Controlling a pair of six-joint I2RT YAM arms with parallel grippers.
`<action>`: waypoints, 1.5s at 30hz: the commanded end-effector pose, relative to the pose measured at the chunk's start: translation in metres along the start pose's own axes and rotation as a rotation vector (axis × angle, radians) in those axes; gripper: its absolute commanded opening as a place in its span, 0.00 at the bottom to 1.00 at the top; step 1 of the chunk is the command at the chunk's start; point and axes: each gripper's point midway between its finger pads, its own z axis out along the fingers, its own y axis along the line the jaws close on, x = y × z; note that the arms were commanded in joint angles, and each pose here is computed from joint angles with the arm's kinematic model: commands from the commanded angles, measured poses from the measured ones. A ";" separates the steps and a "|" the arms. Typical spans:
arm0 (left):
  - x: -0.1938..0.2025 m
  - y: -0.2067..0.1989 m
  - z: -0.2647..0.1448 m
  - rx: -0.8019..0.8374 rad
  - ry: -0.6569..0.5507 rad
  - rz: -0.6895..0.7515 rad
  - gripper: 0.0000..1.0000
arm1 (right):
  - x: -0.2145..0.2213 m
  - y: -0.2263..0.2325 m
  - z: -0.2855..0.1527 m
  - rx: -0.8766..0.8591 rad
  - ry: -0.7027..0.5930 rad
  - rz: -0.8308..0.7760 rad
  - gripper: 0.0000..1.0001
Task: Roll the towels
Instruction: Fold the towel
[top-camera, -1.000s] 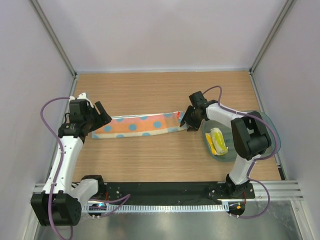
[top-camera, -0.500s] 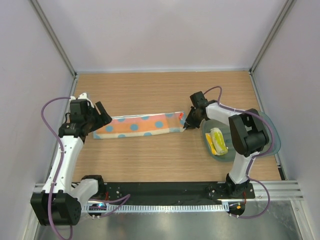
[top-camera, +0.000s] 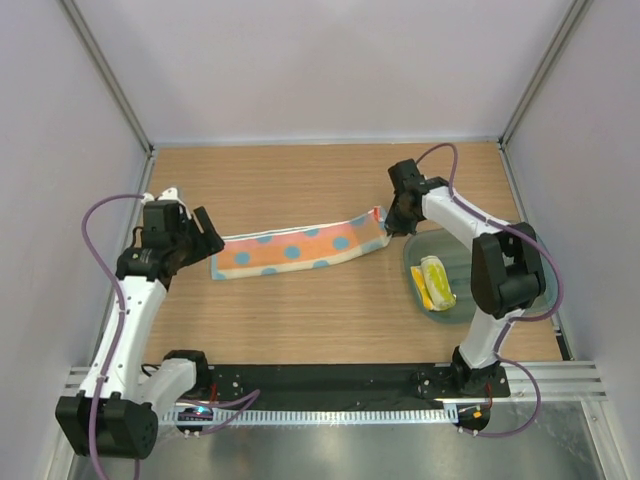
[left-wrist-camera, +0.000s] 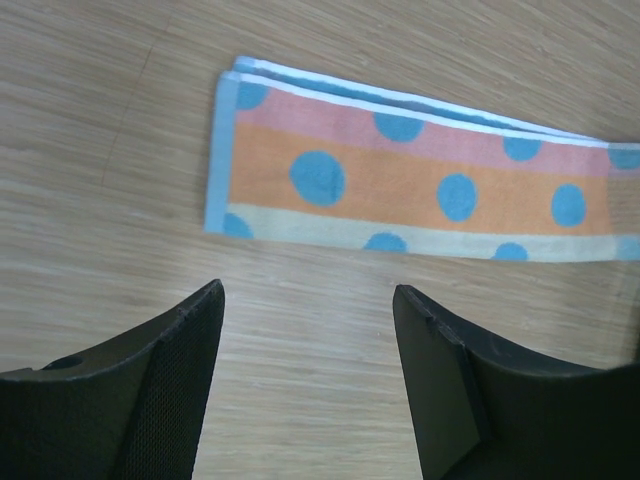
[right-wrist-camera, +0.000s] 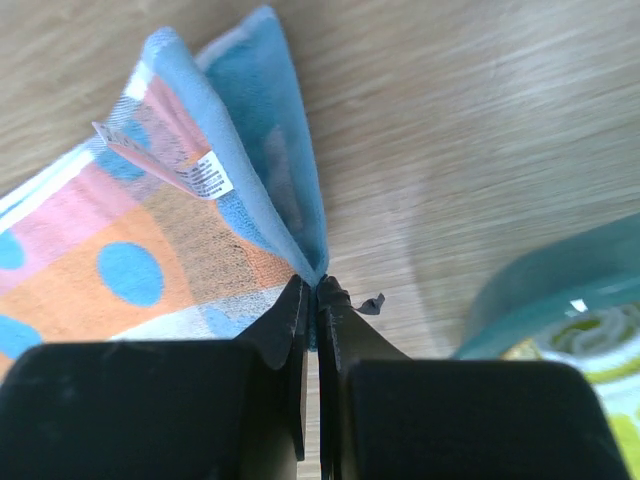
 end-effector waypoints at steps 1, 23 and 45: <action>-0.010 0.008 -0.027 -0.045 -0.070 0.033 0.70 | -0.036 -0.007 -0.044 0.054 -0.135 -0.086 0.01; -0.002 0.026 -0.047 -0.095 -0.154 -0.007 0.71 | 0.048 0.235 -0.116 -0.280 -0.239 -0.634 0.01; -0.004 0.031 -0.051 -0.122 -0.174 -0.015 0.73 | 0.120 0.319 -0.129 -0.517 -0.167 -0.661 0.01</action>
